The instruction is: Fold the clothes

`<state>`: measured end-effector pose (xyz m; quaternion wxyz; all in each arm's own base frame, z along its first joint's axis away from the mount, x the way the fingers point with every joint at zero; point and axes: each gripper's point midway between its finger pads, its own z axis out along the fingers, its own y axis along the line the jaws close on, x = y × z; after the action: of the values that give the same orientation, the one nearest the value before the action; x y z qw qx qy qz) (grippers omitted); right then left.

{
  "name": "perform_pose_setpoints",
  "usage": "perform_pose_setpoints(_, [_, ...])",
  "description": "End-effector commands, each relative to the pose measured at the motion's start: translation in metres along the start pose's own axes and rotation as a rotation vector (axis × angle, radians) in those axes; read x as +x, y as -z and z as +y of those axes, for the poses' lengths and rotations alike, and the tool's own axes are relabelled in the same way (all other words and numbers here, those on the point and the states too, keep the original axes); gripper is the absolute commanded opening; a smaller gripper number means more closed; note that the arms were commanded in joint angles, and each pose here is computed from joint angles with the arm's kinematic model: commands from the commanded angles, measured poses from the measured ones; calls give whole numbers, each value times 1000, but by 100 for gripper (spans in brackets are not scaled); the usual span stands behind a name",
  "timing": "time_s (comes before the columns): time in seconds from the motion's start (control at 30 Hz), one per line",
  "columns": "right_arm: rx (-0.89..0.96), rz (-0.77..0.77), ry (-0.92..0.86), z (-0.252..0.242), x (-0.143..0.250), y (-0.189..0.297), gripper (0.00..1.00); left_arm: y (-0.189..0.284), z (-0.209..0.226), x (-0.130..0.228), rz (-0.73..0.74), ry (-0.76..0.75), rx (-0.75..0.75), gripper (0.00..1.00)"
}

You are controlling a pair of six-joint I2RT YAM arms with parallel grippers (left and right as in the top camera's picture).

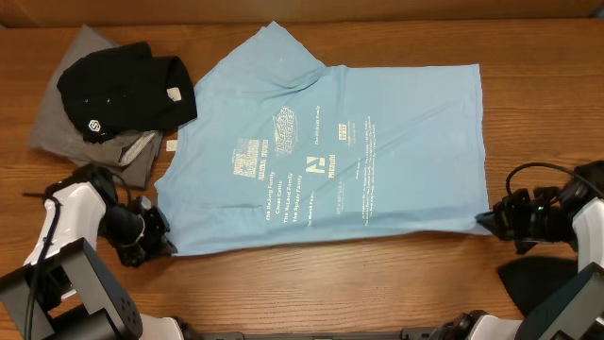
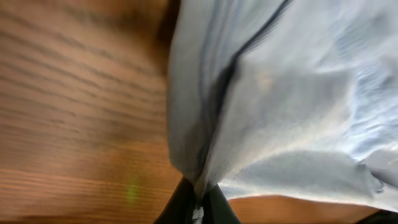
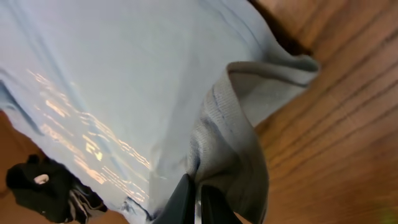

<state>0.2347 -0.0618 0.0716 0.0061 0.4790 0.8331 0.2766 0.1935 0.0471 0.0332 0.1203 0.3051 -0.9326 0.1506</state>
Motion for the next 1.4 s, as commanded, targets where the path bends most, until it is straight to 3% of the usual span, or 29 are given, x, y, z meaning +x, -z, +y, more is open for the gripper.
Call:
perform_pose_setpoints(0.0, [-66, -43, 15, 18, -9, 12, 4, 18, -13, -19, -70, -58, 45, 4])
perform_pose_setpoints(0.47, [-166, -146, 27, 41, -37, 17, 4, 35, -72, -60, -262, -284, 245, 4])
perform_pose_setpoints(0.73, [-230, -211, 95, 58, -53, 23, 4, 35, -96, -73, -338, -392, 238, 5])
perform_pose_setpoints(0.93, [-251, -247, 108, 65, -61, 25, 5, 34, -92, -80, -372, -407, 163, 5])
perform_pose_setpoints(1.37, [-250, -213, 210, 88, -45, 10, 8, 43, -101, -99, -461, -423, 180, 5])
